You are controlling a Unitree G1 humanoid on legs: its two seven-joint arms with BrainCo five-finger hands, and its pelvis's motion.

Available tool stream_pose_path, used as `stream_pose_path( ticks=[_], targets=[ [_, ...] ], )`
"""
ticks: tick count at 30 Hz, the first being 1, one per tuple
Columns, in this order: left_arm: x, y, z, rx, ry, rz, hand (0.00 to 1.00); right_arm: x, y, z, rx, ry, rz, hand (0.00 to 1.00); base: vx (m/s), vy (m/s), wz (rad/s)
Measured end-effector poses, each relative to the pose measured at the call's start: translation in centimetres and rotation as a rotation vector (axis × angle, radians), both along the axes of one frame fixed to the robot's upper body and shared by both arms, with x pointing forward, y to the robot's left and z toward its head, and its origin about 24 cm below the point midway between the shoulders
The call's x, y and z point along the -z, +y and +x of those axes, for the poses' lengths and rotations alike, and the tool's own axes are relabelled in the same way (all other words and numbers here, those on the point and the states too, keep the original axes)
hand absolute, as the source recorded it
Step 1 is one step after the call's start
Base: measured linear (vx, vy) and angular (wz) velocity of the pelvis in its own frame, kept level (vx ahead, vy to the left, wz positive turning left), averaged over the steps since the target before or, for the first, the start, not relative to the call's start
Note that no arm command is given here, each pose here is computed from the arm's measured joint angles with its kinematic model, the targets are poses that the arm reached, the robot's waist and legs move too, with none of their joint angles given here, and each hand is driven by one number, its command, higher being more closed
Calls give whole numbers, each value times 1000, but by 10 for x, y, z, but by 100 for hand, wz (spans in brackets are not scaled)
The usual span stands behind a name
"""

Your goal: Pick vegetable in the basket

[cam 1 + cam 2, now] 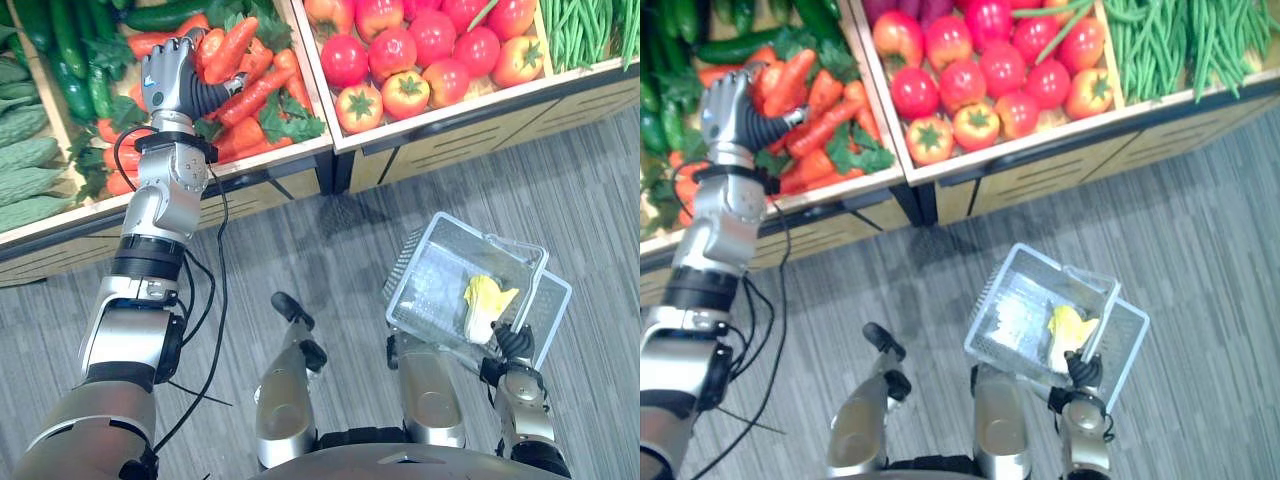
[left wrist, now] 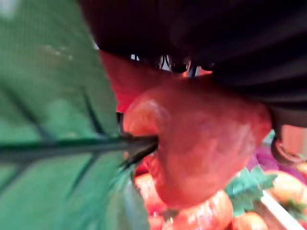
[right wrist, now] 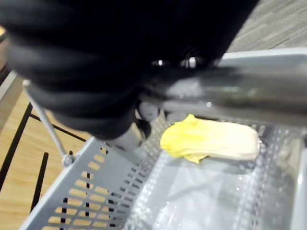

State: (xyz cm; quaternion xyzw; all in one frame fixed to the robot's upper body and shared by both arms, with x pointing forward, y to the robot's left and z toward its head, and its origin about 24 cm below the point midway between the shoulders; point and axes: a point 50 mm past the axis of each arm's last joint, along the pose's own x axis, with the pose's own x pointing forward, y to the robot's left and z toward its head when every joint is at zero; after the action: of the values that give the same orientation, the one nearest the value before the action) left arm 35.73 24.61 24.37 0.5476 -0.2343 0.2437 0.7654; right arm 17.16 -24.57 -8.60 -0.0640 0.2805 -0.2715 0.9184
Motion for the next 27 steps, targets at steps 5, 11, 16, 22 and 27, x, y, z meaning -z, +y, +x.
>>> stream_pose_path(
  ticks=[5, 11, 16, 22, 27],
  targets=[
    [0, 18, -6, -90, -17, 17, 100, 12, -4, -11, 7, 70, 28, 100, 57, -21, 7],
    [3, 4, -23, -38, -84, 59, 100, 20, -7, -31, 25, 129, 41, 100, 15, -10, 10],
    [69, -40, -36, 148, 53, -7, 100, 9, -14, -36, 41, 93, 15, 100, -39, 28, -17],
    [160, -65, -101, 280, 317, -296, 100, -23, 19, 11, -198, -67, -36, 100, 62, 49, -169],
    [214, -125, -125, 468, 564, -587, 100, -52, 32, 18, -333, -191, -56, 100, 127, -248, -171]
  ],
)
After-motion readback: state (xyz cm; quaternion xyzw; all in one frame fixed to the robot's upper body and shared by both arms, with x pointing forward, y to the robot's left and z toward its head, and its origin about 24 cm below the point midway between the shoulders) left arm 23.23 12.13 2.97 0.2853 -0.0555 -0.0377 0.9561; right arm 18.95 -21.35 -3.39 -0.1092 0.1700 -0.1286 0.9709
